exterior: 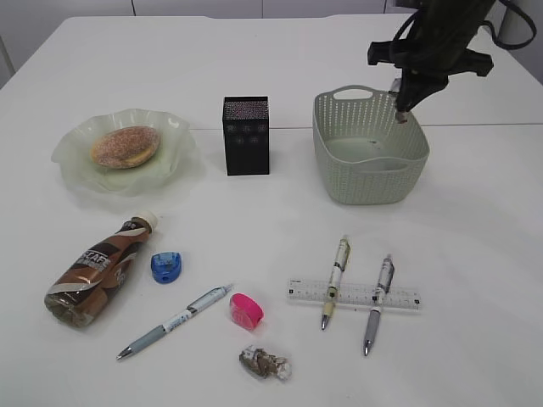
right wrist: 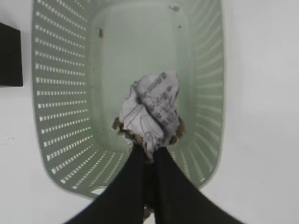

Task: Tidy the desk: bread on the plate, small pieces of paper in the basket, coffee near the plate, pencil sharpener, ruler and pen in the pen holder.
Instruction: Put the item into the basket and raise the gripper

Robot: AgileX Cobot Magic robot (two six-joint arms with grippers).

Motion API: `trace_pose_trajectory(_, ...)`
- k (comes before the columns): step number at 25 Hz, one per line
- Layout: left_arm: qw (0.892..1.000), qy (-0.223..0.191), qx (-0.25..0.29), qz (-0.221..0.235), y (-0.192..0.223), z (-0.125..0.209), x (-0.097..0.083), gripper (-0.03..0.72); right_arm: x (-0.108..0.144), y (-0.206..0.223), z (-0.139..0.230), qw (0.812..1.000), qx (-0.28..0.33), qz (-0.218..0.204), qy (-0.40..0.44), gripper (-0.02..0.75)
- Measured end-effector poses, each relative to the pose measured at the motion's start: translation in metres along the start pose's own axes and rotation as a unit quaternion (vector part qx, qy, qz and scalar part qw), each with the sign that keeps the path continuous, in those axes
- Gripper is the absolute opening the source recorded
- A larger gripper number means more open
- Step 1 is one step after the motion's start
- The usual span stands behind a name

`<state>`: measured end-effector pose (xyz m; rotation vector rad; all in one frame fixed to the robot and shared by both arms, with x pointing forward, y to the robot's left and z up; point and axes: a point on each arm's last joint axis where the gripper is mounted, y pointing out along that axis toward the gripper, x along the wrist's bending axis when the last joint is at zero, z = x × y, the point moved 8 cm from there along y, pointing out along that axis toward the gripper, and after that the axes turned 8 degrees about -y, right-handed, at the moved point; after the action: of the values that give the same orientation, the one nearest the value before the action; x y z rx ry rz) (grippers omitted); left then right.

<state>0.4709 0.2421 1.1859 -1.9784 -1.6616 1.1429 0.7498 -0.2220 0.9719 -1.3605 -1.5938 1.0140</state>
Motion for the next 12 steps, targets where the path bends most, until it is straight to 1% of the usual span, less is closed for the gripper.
trace_pose_trajectory(4, 1.000, -0.001, 0.000, 0.001, 0.000, 0.000, 0.000, 0.486, 0.004, 0.000, 0.000, 1.000, 0.000, -0.018, 0.009, 0.015)
trace_pose_trajectory(7, 1.000, -0.002, 0.001, 0.002, 0.000, 0.000, -0.001, 0.486, 0.010, -0.001, 0.000, 0.999, 0.001, -0.036, 0.015, 0.062)
trace_pose_trajectory(8, 1.000, -0.002, 0.000, 0.002, 0.000, 0.000, -0.001, 0.486, 0.011, 0.002, 0.001, 0.999, 0.004, -0.039, 0.016, 0.099)
trace_pose_trajectory(10, 1.000, -0.002, 0.000, 0.002, 0.000, 0.000, -0.001, 0.486, 0.012, 0.007, 0.002, 0.999, 0.010, -0.043, 0.018, 0.202)
trace_pose_trajectory(12, 1.000, -0.002, 0.000, 0.002, 0.000, 0.000, -0.001, 0.486, 0.013, 0.016, 0.004, 0.999, 0.018, -0.047, 0.021, 0.345)
